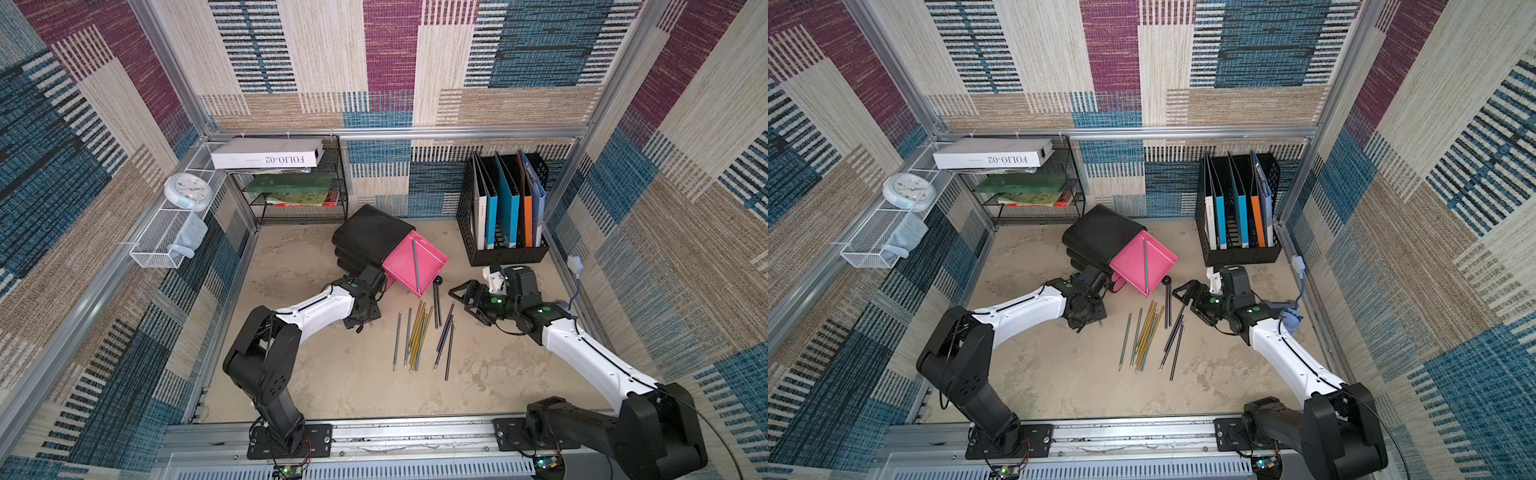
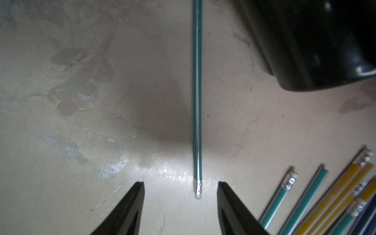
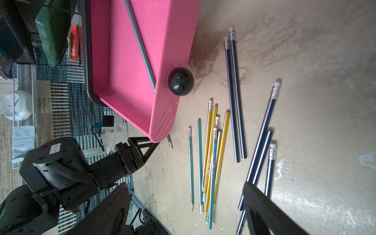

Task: Please place the pencils in the drawer according to their color
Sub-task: Pick up the pencil from the center of the board.

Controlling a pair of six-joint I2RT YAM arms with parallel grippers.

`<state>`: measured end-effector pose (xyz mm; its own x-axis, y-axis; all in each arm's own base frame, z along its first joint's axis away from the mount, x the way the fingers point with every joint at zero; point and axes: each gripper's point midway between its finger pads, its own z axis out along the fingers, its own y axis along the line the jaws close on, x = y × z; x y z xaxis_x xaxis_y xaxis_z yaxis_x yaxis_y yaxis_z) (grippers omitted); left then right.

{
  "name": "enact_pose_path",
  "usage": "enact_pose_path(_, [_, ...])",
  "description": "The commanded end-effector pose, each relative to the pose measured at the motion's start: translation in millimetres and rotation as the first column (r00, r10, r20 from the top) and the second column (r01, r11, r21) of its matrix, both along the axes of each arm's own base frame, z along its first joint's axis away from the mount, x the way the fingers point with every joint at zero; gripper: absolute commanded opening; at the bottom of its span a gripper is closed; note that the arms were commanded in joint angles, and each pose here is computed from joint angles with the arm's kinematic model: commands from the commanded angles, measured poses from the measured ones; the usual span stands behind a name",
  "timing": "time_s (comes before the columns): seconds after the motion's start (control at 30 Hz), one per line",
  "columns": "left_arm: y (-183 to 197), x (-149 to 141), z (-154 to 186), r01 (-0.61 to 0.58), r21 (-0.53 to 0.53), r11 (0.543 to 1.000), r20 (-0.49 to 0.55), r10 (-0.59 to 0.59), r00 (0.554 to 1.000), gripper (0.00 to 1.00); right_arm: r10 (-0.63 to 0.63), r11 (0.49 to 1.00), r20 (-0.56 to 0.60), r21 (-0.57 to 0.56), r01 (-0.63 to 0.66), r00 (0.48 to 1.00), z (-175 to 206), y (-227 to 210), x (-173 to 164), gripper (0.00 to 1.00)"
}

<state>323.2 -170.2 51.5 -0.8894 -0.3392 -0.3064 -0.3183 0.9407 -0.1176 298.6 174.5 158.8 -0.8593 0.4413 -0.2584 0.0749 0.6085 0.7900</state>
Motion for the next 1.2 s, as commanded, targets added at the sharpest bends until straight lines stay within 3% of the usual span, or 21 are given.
enact_pose_path(0.0, [1.0, 5.8, -1.5, -0.024, 0.021, 1.000, 0.017, 0.024, 1.000, 0.61, -0.003, 1.000, 0.002, -0.007, 0.004, 1.000, -0.3, -0.8, 1.0, 0.90])
enact_pose_path(0.67, [2.8, -2.4, -33.0, -0.030, 0.104, 0.994, -0.100, 0.040, 0.994, 0.59, -0.002, 1.000, 0.017, -0.022, 0.003, 1.000, 3.7, -0.5, 6.9, 0.90])
enact_pose_path(1.17, [11.8, -18.4, -43.9, -0.058, 0.121, 0.991, -0.140, 0.075, 0.987, 0.25, -0.005, 1.000, 0.025, -0.025, 0.005, 1.000, 6.2, -1.0, 8.5, 0.90])
